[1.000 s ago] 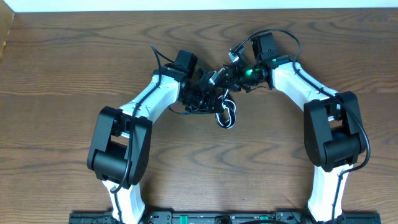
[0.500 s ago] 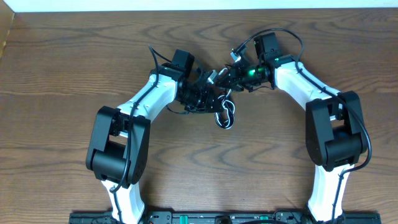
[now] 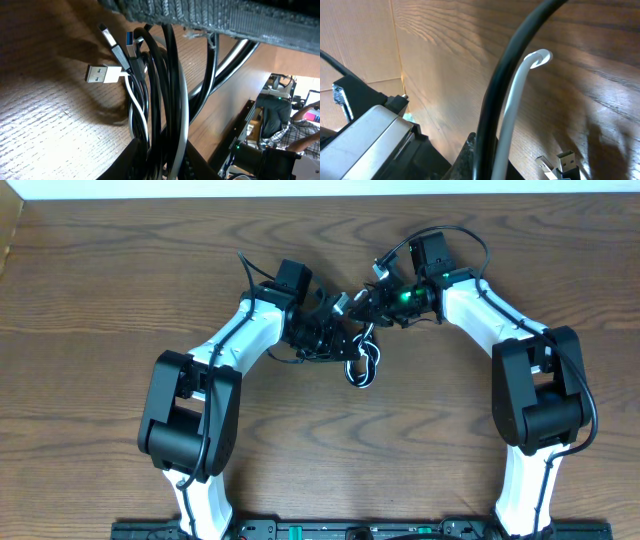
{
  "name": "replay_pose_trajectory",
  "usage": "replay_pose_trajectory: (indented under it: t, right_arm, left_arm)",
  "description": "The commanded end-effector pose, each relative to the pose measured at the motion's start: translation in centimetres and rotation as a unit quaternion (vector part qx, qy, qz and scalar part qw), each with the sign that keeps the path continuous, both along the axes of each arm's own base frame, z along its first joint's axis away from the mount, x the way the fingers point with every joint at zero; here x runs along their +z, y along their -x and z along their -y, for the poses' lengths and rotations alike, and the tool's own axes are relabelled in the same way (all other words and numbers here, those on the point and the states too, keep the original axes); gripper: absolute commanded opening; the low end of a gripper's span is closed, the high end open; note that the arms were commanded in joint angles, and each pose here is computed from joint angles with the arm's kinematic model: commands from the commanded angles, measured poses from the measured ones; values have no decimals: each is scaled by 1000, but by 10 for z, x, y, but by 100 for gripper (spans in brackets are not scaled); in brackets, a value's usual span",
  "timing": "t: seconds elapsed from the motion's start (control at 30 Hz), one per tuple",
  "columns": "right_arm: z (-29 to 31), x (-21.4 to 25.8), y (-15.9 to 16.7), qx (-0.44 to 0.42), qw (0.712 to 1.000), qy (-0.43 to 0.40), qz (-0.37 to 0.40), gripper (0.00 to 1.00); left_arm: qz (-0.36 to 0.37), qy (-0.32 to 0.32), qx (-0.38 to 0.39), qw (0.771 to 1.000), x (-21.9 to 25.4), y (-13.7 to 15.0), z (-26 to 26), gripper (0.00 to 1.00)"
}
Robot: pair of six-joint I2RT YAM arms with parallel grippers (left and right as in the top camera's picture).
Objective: Untangle cables
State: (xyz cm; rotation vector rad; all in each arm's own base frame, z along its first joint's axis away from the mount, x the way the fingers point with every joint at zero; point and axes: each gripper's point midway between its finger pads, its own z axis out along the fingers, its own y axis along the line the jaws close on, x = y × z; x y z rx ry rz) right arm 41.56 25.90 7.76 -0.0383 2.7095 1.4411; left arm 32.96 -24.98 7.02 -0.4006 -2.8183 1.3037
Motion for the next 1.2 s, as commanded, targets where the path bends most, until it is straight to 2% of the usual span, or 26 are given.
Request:
replay_pose_trajectory:
  t: [0.0, 0.1, 0.17, 0.2, 0.43, 0.7, 1.03, 1.17]
  right_arm:
    - [1, -3, -1, 3, 1000, 5, 9, 1]
    - [1, -3, -1, 4, 1000, 5, 9, 1]
    - [1, -3, -1, 4, 1000, 5, 9, 1]
    - [2, -3, -1, 3, 1000, 5, 9, 1]
    - [8, -6, -1, 11, 1000, 14, 19, 1]
    - [40, -31, -1, -23, 995, 98, -7, 1]
    - [42, -40, 7, -18, 991, 130, -14, 1]
    - [39, -40, 8, -22, 991, 130, -20, 1]
  left_arm:
    - [1, 6, -1, 1000, 3, 0, -2, 22]
    - [1, 6, -1, 1000, 3, 0, -2, 21]
    - [1, 6, -1, 1000, 3, 0, -2, 8]
    - [1, 6, -1, 1000, 3, 0, -2, 8]
    - [-35, 4, 49, 998, 4, -9, -15, 7]
    - [-71, 96, 61, 991, 32, -13, -12, 7]
    - [-95, 105, 112, 984, 37, -32, -10, 8]
    - [-122, 91, 155, 976, 34, -42, -12, 8]
